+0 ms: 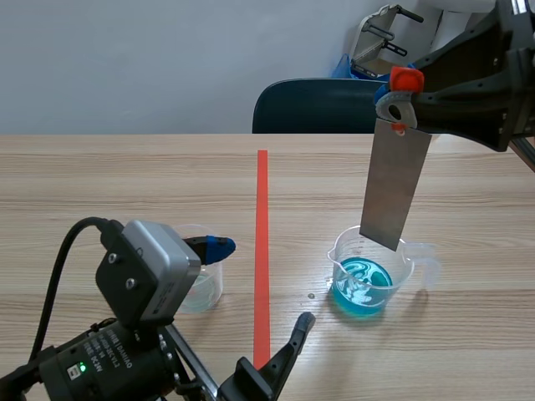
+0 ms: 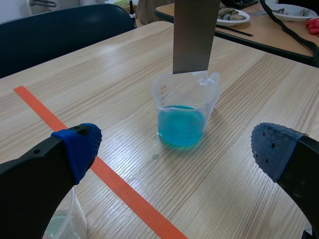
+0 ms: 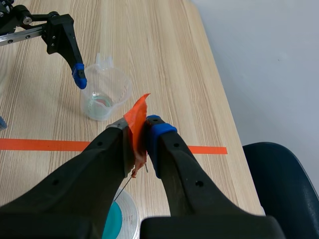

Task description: Do the redox reaction experiment

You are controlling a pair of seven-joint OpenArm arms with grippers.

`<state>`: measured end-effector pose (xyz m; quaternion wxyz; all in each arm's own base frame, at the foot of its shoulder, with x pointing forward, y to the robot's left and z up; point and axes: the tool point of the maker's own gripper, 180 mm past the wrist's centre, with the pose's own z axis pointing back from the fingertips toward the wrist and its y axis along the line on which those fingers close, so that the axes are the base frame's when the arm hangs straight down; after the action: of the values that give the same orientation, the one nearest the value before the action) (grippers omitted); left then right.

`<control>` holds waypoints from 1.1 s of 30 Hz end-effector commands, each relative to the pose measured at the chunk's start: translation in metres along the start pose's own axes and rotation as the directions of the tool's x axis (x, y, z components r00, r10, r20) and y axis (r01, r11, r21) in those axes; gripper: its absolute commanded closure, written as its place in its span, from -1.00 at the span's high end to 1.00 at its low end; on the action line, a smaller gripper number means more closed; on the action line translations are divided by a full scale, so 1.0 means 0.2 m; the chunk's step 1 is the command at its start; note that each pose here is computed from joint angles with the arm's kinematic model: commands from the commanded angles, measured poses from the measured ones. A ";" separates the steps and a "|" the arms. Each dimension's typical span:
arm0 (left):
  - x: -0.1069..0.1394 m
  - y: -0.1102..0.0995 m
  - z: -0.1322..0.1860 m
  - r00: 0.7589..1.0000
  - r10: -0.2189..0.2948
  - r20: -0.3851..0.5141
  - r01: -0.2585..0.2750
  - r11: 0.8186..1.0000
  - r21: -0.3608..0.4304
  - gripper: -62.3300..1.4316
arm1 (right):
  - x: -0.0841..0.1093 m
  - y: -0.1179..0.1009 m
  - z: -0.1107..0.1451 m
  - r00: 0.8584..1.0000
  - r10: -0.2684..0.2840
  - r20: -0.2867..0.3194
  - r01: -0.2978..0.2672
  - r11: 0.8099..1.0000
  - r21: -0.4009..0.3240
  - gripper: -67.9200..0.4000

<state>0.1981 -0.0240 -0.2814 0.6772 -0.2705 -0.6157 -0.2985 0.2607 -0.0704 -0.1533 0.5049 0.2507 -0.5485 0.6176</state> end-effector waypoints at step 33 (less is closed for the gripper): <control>0.08 0.00 -0.01 0.997 0.011 0.079 -0.011 1.000 0.004 1.00 | 0.06 -0.03 0.00 0.999 0.026 0.032 -0.025 1.000 -0.008 -0.97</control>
<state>0.1985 -0.0245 -0.2733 0.6631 -0.2772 -0.6307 -0.2926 0.2607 -0.0704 -0.1533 0.5049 0.2507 -0.5485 0.6176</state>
